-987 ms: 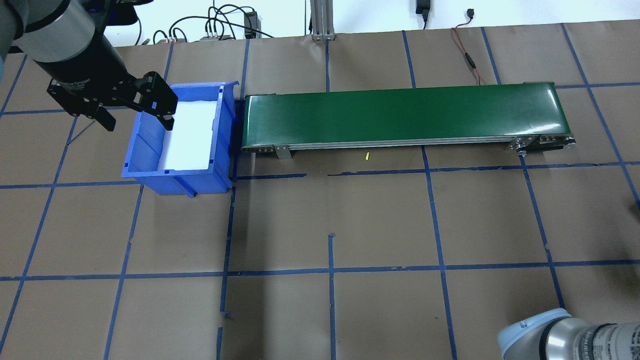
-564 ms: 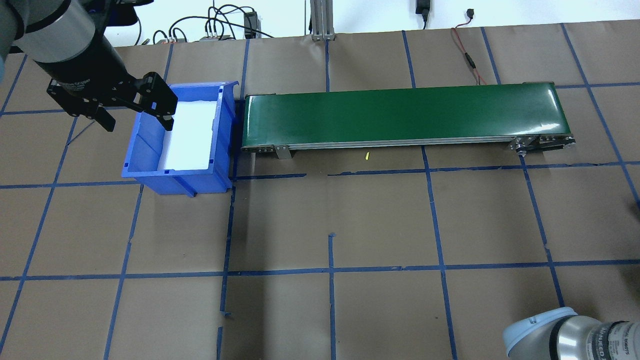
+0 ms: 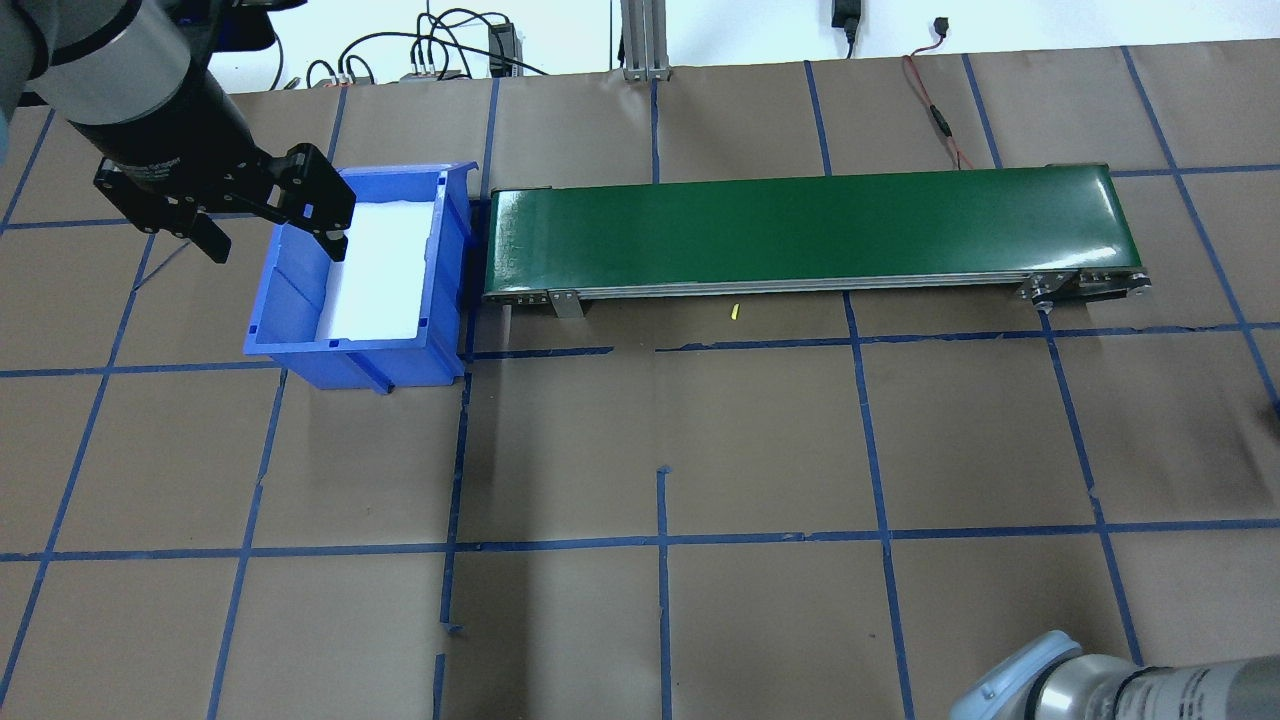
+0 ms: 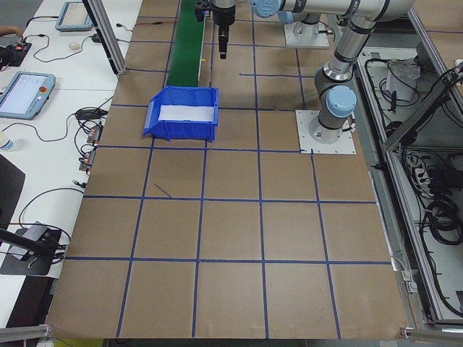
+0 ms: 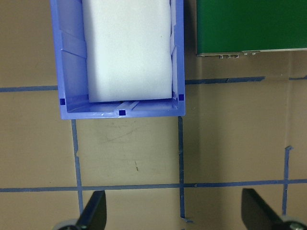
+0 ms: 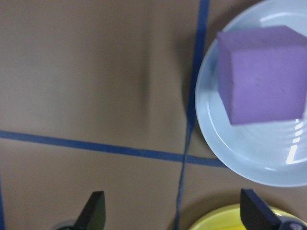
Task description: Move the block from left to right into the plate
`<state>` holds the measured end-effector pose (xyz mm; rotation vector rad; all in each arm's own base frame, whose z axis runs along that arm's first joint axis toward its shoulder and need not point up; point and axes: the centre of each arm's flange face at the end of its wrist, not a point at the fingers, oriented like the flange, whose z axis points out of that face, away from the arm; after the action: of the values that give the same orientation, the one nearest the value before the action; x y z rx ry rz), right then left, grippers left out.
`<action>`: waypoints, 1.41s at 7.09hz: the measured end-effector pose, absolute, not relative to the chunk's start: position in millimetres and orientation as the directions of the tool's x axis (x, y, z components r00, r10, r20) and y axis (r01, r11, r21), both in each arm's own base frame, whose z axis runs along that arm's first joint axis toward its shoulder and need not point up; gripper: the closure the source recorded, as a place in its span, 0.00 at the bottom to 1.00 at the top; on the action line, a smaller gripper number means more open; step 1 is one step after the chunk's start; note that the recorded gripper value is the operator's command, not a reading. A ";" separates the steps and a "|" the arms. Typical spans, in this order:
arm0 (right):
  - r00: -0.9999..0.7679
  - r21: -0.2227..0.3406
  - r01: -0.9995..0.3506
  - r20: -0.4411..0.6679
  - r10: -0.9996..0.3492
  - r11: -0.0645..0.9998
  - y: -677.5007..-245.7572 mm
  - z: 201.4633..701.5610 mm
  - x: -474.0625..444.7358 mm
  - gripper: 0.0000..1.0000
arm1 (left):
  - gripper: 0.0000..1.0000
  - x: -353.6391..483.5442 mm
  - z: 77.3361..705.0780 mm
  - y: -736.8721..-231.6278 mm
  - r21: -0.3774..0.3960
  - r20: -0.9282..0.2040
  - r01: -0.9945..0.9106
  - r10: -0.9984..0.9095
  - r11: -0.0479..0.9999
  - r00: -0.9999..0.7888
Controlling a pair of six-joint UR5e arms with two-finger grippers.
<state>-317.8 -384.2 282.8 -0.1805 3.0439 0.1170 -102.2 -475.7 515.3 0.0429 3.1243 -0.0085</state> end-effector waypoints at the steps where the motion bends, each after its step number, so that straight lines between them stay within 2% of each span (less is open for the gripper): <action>1: -0.990 0.072 -0.120 -0.082 -0.114 0.990 -435.6 290.6 -249.3 0.00 | 0.00 -101.9 515.2 -475.6 -0.004 -0.018 0.027 0.027 1.000 -0.999; 3: -0.995 0.023 -0.088 -0.050 -0.086 0.996 -508.3 319.7 -113.0 0.00 | 0.00 -101.6 515.5 -475.6 -0.004 -0.015 0.026 0.026 1.000 -1.000; 5: -0.997 -0.047 -0.071 -0.029 -0.072 0.996 -539.0 357.9 -10.3 0.00 | 0.00 -101.8 514.8 -475.3 0.001 -0.013 0.025 0.025 1.000 -1.000; 7: -0.996 -0.099 -0.081 -0.023 -0.083 0.992 -543.0 399.6 65.7 0.00 | 0.00 -103.0 513.8 -474.9 0.007 -0.012 0.026 0.026 1.000 -1.000; 9: -0.996 -0.117 -0.086 -0.029 -0.090 0.989 -520.4 455.8 121.1 0.00 | 0.00 -103.8 513.7 -474.7 0.007 -0.011 0.025 0.026 1.000 -1.000; 10: -0.994 -0.120 -0.100 -0.030 -0.104 0.988 -511.3 467.6 136.0 0.00 | 0.00 -103.9 513.6 -474.7 0.008 -0.011 0.025 0.026 1.000 -1.000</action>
<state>136.0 -511.3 467.6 -0.1584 3.0959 -0.1840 -103.9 -474.7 513.6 0.0399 3.1306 0.0117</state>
